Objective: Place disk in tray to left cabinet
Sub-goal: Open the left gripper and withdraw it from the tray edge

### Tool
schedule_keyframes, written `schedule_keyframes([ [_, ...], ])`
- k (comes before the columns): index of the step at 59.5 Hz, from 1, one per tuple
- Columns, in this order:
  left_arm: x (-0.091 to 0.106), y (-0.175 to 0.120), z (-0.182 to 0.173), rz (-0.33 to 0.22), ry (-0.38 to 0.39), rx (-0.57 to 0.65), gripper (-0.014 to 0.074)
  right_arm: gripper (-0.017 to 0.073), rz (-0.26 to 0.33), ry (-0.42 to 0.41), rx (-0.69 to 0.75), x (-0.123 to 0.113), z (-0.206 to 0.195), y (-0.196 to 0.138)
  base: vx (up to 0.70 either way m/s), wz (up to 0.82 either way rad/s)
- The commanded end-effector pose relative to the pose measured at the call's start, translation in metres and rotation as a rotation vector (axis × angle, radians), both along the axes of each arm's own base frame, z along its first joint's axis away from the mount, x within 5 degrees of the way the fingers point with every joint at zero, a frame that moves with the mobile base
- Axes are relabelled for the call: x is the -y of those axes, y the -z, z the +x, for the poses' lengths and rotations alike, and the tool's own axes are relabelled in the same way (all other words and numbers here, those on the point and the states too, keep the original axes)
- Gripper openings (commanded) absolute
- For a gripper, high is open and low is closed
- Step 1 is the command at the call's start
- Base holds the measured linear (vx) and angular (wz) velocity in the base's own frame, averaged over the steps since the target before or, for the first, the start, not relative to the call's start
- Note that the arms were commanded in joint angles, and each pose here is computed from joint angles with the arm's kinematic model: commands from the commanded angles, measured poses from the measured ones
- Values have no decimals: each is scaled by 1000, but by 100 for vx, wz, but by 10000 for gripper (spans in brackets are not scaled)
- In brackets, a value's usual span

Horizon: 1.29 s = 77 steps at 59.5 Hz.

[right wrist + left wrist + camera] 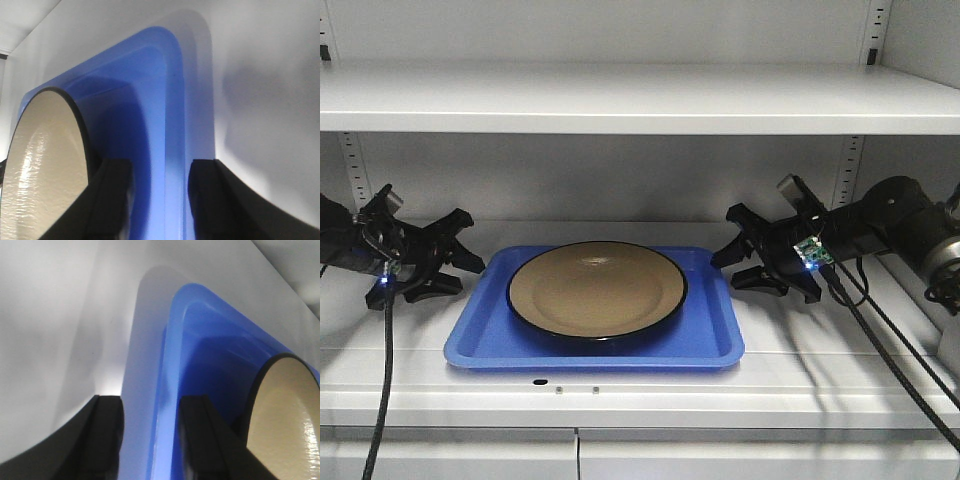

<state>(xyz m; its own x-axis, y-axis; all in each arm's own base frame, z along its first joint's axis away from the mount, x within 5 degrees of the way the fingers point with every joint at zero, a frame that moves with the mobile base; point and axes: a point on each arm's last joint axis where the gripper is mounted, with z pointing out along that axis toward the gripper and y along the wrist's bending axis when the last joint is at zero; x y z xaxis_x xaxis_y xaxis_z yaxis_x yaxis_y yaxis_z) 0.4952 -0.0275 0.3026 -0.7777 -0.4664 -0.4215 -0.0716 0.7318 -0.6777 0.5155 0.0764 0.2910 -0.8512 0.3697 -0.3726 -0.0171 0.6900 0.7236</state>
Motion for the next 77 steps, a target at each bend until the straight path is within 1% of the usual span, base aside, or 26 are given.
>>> schedule_keyframes([
  [1, 2, -49, -11, -45, -19, 133, 397, 353, 55, 33, 151, 1, -11, -54, 0, 0],
  [20, 2, -47, -11, -42, -19, 130, 397, 353, 55, 33, 151, 1, -11, -54, 0, 0],
  [23, 0, -47, -11, -10, -22, 133, 397, 353, 55, 33, 151, 1, -11, -54, 0, 0],
  [31, -4, -59, -18, 69, -25, 163, 397, 353, 55, 33, 151, 1, -11, -54, 0, 1],
  [35, -5, -64, -23, 95, -30, 175, 397, 353, 55, 33, 151, 1, -11, -54, 0, 1],
  [41, -7, -67, -32, 113, -52, 189, 397, 353, 55, 33, 151, 1, -11, -54, 0, 1],
  [46, -11, -66, -43, 130, -100, 212, 397, 353, 55, 33, 151, 1, -11, -54, 0, 0],
  [47, -15, -59, -58, 156, -153, 223, 397, 353, 55, 33, 151, 1, -11, -54, 0, 0],
  [49, -17, -59, -68, 162, -182, 237, 397, 353, 55, 33, 151, 1, -11, -54, 0, 0],
  [57, -22, -56, -106, 203, -249, 276, 397, 353, 55, 33, 151, 1, -11, -54, 0, 0],
  [58, -23, -54, -128, 229, -252, 274, 397, 353, 55, 33, 151, 1, -11, -54, 0, 0],
  [67, -23, -54, -179, 291, -233, 273, 397, 353, 55, 33, 151, 1, -11, -54, 0, 0],
  [72, -22, -52, -206, 301, -227, 273, 397, 353, 55, 33, 151, 1, -11, -54, 0, 0],
  [74, -22, -51, -217, 314, -225, 279, 397, 353, 55, 33, 151, 1, -11, -54, 0, 0],
  [77, -23, -50, -233, 353, -220, 296, 397, 353, 55, 33, 151, 1, -11, -54, 0, 0],
])
